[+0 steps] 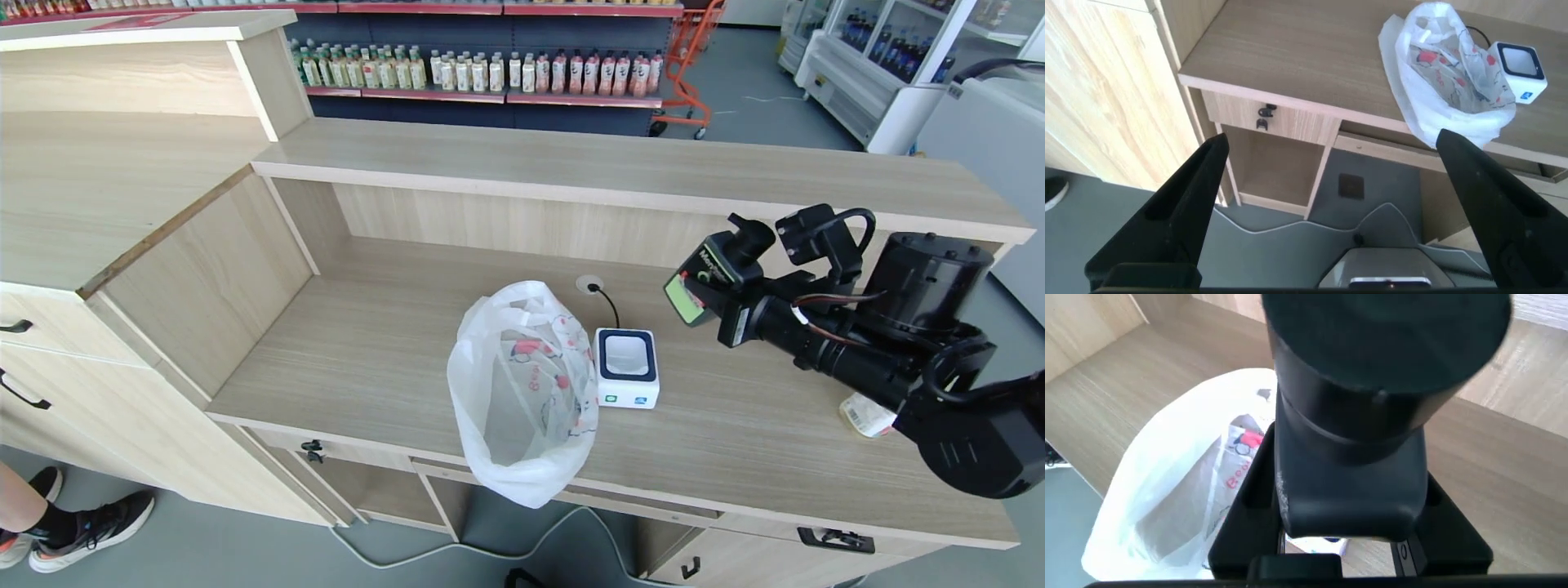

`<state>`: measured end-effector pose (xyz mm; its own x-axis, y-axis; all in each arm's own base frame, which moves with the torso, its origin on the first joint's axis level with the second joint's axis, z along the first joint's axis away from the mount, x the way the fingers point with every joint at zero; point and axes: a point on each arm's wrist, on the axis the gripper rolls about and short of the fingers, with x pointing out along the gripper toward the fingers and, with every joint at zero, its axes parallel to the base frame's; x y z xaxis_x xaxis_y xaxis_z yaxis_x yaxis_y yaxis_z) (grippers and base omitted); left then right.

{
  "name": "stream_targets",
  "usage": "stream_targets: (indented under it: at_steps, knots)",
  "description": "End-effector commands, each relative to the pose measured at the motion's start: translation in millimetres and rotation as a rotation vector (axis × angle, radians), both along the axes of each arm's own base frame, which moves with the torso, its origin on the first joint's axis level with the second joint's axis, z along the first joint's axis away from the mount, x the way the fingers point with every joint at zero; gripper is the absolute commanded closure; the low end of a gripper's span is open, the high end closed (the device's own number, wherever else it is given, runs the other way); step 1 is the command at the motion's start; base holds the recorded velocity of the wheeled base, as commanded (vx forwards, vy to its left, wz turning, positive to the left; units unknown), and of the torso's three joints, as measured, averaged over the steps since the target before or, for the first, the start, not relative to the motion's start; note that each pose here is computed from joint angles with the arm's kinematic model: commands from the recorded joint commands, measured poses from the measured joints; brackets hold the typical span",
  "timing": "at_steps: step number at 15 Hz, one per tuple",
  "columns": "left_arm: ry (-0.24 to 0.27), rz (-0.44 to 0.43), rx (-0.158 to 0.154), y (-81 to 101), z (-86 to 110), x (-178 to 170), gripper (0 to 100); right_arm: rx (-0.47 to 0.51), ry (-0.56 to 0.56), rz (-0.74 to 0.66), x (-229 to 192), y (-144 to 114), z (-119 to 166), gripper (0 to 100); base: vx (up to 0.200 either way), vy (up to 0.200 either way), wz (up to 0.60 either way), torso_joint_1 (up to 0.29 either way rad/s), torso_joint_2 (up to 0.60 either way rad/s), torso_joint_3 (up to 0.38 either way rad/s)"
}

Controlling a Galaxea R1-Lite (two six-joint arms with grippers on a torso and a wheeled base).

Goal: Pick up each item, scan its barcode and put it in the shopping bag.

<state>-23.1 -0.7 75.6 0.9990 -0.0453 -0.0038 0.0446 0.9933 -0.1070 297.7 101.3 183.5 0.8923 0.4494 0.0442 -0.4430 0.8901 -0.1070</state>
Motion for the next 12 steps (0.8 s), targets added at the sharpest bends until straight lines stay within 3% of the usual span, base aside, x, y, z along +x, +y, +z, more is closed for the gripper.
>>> stream_targets:
  at_steps: [1,2,6,12]
  knots:
    - [-0.001,0.001,0.000,0.0,0.1,0,0,0.011,0.004,0.022,-6,5,3,100,0.000,0.200,0.00,0.007,0.01,0.002]
    - [-0.001,0.001,0.001,0.0,0.1,0,0,0.006,0.024,0.023,-5,6,0,100,0.000,0.200,0.00,-0.012,0.00,0.002]
    - [-0.001,0.002,-0.002,0.0,0.1,0,0,0.009,0.080,0.020,3,8,-14,100,0.000,0.000,0.00,0.000,0.00,0.000]
    - [-0.001,0.002,-0.003,0.0,0.1,0,0,0.005,0.253,0.041,4,22,-61,100,0.000,0.000,0.00,0.000,0.00,0.000]
